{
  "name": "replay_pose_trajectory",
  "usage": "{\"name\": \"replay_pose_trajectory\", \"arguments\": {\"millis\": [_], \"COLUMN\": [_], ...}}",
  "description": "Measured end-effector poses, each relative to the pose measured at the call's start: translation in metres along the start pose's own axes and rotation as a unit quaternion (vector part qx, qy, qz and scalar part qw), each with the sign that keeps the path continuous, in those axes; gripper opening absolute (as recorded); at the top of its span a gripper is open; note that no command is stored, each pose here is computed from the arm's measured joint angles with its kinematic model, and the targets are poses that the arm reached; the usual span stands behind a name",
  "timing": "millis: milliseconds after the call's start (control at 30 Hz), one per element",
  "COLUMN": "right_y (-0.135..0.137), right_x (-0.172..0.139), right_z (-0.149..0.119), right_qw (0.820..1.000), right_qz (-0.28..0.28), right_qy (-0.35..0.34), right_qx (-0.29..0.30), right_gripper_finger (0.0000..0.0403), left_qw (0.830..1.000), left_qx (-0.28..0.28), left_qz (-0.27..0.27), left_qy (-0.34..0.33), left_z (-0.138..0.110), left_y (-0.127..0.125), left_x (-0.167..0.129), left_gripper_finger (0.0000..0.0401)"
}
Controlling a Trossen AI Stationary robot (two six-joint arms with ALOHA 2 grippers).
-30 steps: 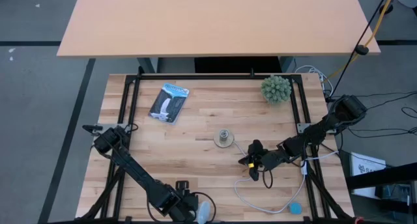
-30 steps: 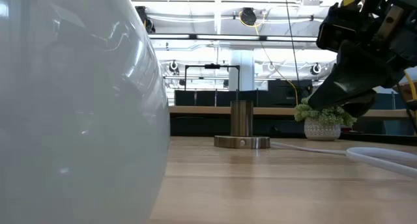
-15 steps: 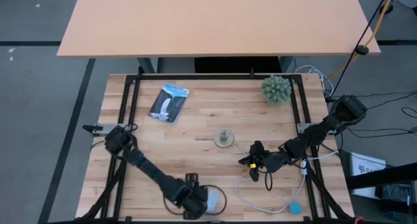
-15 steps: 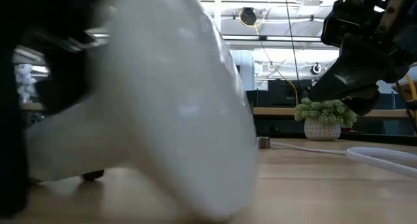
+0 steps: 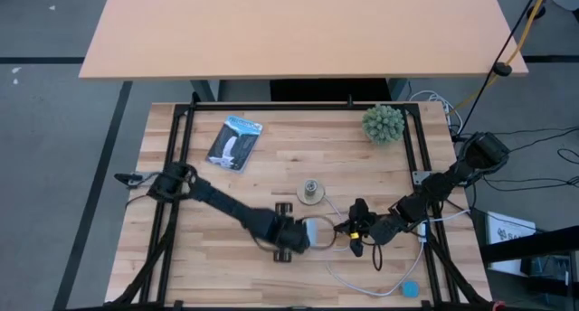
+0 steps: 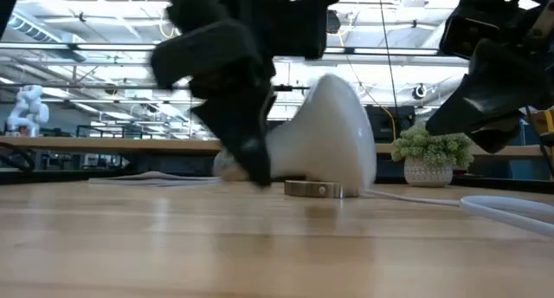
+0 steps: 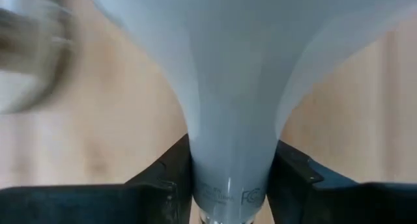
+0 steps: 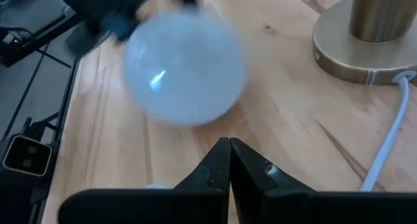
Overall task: Screw lightbulb
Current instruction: Insert the white lightbulb into the gold lamp
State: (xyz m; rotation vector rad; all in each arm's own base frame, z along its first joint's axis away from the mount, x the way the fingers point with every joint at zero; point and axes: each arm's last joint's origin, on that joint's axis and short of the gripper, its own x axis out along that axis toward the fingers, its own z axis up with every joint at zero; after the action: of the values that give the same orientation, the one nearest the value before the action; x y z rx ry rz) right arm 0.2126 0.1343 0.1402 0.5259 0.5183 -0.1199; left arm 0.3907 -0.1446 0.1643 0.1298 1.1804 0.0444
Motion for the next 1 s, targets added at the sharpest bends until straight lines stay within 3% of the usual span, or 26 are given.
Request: {"name": "replay_pose_trajectory", "arguments": {"millis": [133, 333, 433, 500, 600, 633, 733, 833, 933, 1000], "right_y": [0.003, 0.005, 0.004, 0.003, -0.002, -0.004, -0.007, -0.008, -0.002, -0.003], "right_x": [-0.003, -0.006, -0.001, 0.003, 0.013, 0.015, 0.020, 0.018, 0.009, 0.002], "right_z": [-0.006, -0.026, -0.043, -0.055, -0.068, -0.070, -0.067, -0.050, -0.020, -0.003], "right_qw": [1.000, 0.999, 0.999, 0.999, 0.998, 0.998, 0.997, 0.995, 0.991, 0.986], "right_qz": [0.004, -0.020, -0.033, -0.040, -0.057, -0.061, -0.066, -0.065, -0.055, -0.072], "right_qy": [0.013, 0.018, 0.027, 0.033, 0.026, 0.025, 0.023, 0.019, -0.027, -0.057], "right_qx": [-0.011, -0.019, 0.005, 0.014, 0.006, 0.001, -0.014, -0.077, -0.119, -0.136], "right_gripper_finger": [0.0000, 0.0000, 0.0000, 0.0000, 0.0000, 0.0000, 0.0000, 0.0000, 0.0000, 0.0000], "left_qw": [1.000, 0.997, 0.993, 0.981, 0.935, 0.911, 0.814, 0.754, 0.746, 0.762], "left_qx": [0.029, 0.057, 0.022, -0.025, -0.087, -0.090, -0.070, -0.098, -0.136, -0.137], "left_qz": [0.009, 0.034, 0.069, 0.095, 0.090, 0.068, -0.010, -0.049, -0.055, -0.061], "left_qy": [-0.006, -0.039, -0.095, -0.169, -0.332, -0.396, -0.577, -0.648, -0.649, -0.630], "left_z": [0.007, -0.002, -0.023, -0.040, -0.066, -0.072, -0.087, -0.100, -0.100, -0.091], "left_y": [0.033, 0.108, 0.161, 0.193, 0.219, 0.219, 0.205, 0.180, 0.156, 0.146], "left_x": [-0.026, -0.101, -0.139, -0.159, -0.166, -0.162, -0.139, -0.102, -0.068, -0.045], "left_gripper_finger": [0.0139, 0.0139, 0.0139, 0.0139, 0.0139, 0.0139, 0.0139, 0.0139, 0.0139, 0.0139]}}
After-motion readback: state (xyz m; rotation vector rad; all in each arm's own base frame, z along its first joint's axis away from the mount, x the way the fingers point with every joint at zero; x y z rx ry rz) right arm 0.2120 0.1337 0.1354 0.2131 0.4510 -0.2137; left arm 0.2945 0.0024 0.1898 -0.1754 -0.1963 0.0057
